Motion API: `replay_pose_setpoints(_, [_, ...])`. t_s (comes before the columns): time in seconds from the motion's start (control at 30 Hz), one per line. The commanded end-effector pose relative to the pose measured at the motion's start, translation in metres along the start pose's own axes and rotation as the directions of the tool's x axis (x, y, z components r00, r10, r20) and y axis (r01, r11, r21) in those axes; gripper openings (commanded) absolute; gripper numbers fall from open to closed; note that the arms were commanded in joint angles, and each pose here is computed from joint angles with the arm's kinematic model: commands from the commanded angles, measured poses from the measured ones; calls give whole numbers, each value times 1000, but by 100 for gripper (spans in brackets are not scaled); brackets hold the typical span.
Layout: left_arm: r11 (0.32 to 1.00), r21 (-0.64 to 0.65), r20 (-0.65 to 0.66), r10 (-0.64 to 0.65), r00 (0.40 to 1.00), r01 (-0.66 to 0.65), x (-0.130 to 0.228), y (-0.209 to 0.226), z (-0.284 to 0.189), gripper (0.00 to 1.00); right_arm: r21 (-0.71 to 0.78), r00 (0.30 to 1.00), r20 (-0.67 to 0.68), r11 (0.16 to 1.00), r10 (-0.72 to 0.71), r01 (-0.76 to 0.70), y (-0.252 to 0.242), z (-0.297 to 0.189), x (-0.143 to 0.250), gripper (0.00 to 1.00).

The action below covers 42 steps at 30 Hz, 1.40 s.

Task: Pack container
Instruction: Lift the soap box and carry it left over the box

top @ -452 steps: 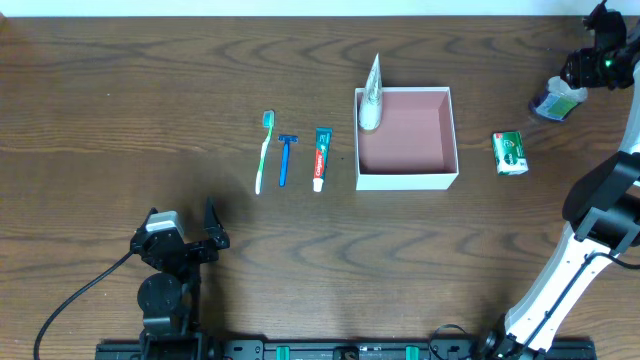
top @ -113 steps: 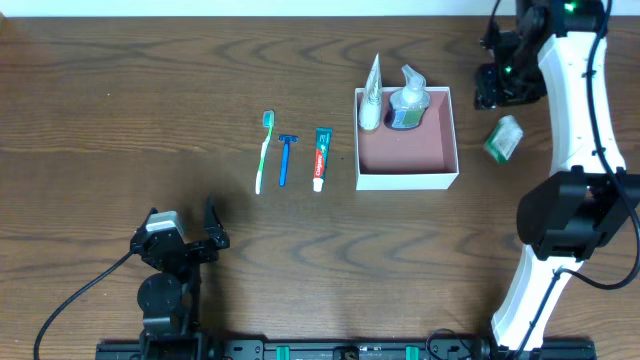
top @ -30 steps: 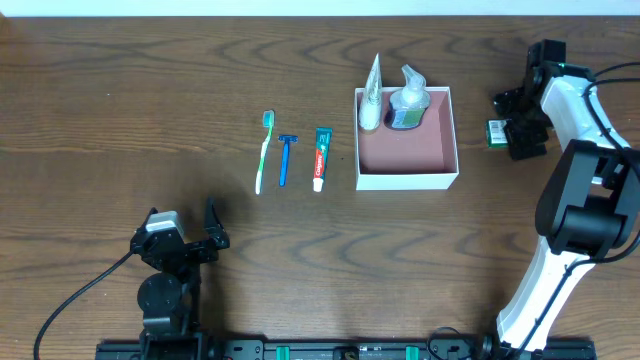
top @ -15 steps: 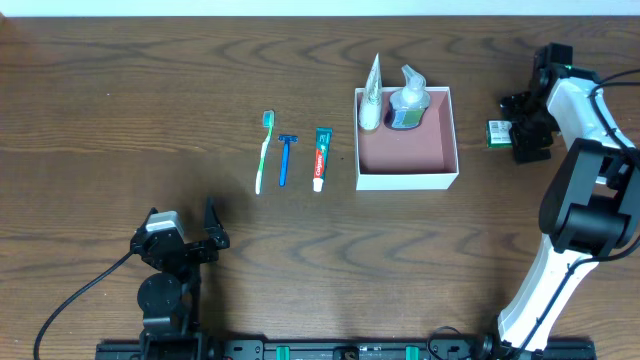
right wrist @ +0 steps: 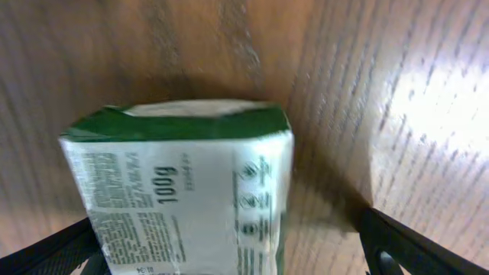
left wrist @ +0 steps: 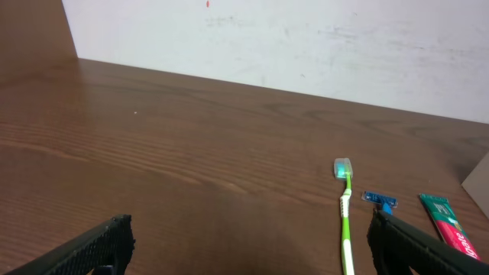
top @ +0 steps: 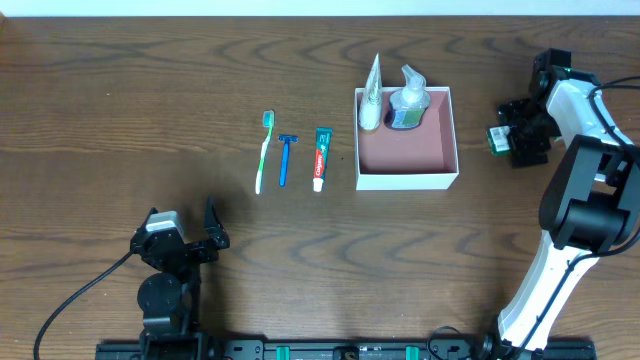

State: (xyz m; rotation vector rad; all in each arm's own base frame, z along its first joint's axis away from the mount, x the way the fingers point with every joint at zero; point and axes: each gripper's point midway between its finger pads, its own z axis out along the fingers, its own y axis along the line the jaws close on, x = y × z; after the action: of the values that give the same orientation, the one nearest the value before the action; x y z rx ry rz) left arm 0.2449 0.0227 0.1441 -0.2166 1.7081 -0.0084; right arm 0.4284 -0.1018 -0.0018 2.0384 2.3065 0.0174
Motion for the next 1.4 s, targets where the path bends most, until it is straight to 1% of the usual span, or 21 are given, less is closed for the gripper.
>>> replay_pose_setpoints(0.0, [999, -38, -51, 3, 999, -5, 18, 8, 2, 98, 42, 999, -42, 999, 33, -31, -9, 17, 5, 92])
replay_pose_setpoints(0.1, [999, -38, -51, 3, 999, -5, 18, 8, 2, 98, 43, 999, -31, 999, 31, -30, -9, 17, 3, 84])
replay_pose_setpoints(0.27, [999, -38, -51, 3, 999, -5, 18, 8, 2, 98, 55, 1000, -9, 998, 15, -14, -12, 17, -1, 65])
replay_pose_setpoints(0.33, [999, -38, -51, 3, 999, -5, 18, 8, 2, 98, 54, 1000, -10, 999, 0, 0, -12, 17, -2, 61])
replay_pose_setpoints(0.47, [999, -38, -51, 3, 999, -5, 18, 8, 2, 98, 47, 998, -10, 997, -57, 57, -10, 17, -2, 59])
replay_pose_setpoints(0.53, [999, -38, -51, 3, 999, -5, 18, 8, 2, 98, 43, 996, -9, 995, -85, 85, -9, 16, -3, 52])
replay_pose_setpoints(0.73, [999, -38, -51, 3, 999, -5, 18, 8, 2, 98, 39, 992, -10, 991, -129, 129, -5, 10, -4, 52])
replay_pose_setpoints(0.87, [999, -38, -51, 3, 999, -5, 18, 8, 2, 98, 23, 976, -3, 976, -216, 216, 5, -11, -9, 50])
replay_pose_setpoints(1.0, [999, -38, -51, 3, 999, -5, 18, 8, 2, 98, 4, 945, 9, 945, -328, 328, 18, -45, -14, 48])
replay_pose_setpoints(1.2, [999, -38, -51, 3, 999, -5, 18, 8, 2, 98, -20, 847, 20, 847, -531, 531, 30, -111, -4, 47])
replay_pose_setpoints(1.27, [999, -38, -51, 3, 999, -5, 18, 8, 2, 98, -24, 803, 25, 803, -595, 596, 31, -134, 6, 48])
replay_pose_setpoints(1.37, [999, -38, -51, 3, 999, -5, 18, 8, 2, 98, -34, 718, 40, 718, -695, 696, 34, -164, 29, 48])
